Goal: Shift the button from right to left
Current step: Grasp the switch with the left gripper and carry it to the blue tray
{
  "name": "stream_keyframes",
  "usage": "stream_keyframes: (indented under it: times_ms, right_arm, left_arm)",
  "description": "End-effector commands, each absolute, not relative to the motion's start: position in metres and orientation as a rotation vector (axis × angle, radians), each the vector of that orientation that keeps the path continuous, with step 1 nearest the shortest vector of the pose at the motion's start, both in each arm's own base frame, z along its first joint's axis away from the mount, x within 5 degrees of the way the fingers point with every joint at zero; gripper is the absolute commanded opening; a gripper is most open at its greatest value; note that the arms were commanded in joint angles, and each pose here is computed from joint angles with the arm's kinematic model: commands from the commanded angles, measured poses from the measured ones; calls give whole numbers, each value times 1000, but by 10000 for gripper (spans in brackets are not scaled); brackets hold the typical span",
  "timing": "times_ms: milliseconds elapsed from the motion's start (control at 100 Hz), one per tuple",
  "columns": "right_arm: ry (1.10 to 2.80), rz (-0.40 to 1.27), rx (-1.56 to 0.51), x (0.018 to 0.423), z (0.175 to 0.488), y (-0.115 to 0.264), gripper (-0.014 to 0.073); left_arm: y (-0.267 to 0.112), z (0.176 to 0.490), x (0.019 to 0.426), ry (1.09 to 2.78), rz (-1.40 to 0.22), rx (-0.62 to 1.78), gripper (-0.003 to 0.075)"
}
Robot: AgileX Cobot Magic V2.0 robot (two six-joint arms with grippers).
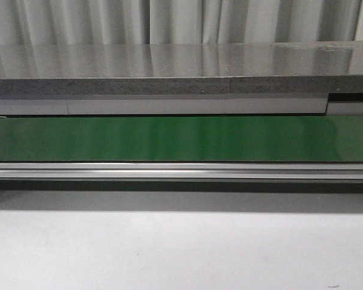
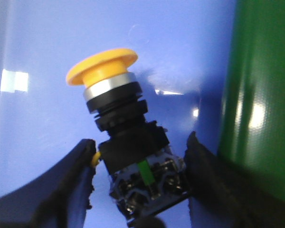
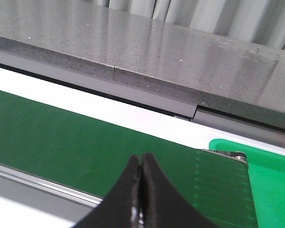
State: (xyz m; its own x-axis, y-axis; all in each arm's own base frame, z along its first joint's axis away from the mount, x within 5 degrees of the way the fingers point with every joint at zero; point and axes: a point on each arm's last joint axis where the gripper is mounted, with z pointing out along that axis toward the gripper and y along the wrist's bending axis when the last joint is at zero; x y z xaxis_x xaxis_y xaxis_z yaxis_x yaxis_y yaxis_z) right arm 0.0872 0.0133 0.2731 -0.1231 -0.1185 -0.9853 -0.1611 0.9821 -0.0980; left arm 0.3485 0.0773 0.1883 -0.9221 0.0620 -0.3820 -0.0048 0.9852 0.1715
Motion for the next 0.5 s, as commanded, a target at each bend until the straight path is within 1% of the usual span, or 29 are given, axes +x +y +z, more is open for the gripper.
stream_keyframes:
  times_ms: [0,100,170,240,360,390,430,490]
  right_arm:
    - [1619,16,-182,88,287,11,-68]
    - [1619,16,-182,88,287,11,-68]
    - [1619,16,-182,88,287,11,-68]
    - [1619,16,-182,88,287,11,-68]
    - [1619,16,-182,88,287,11,-68]
    - [1619,16,-182,88,287,11,-68]
    - [1619,16,-182,88,287,11,-68]
    - [1619,16,-182,88,287,11,-68]
  left_arm:
    - [77,209,353,2643,249,38,150]
    - [77,210,354,2636,249,38,156]
    - [77,210,354,2635,249,38,188]
    - [77,210,354,2635,253,42,265]
    - [77,210,355,2624,256,45,461]
    - [77,211,355,2622,257,45,496]
    - [77,211,355,2618,259,47,532]
    - [77,211,355,2617,263,52,552]
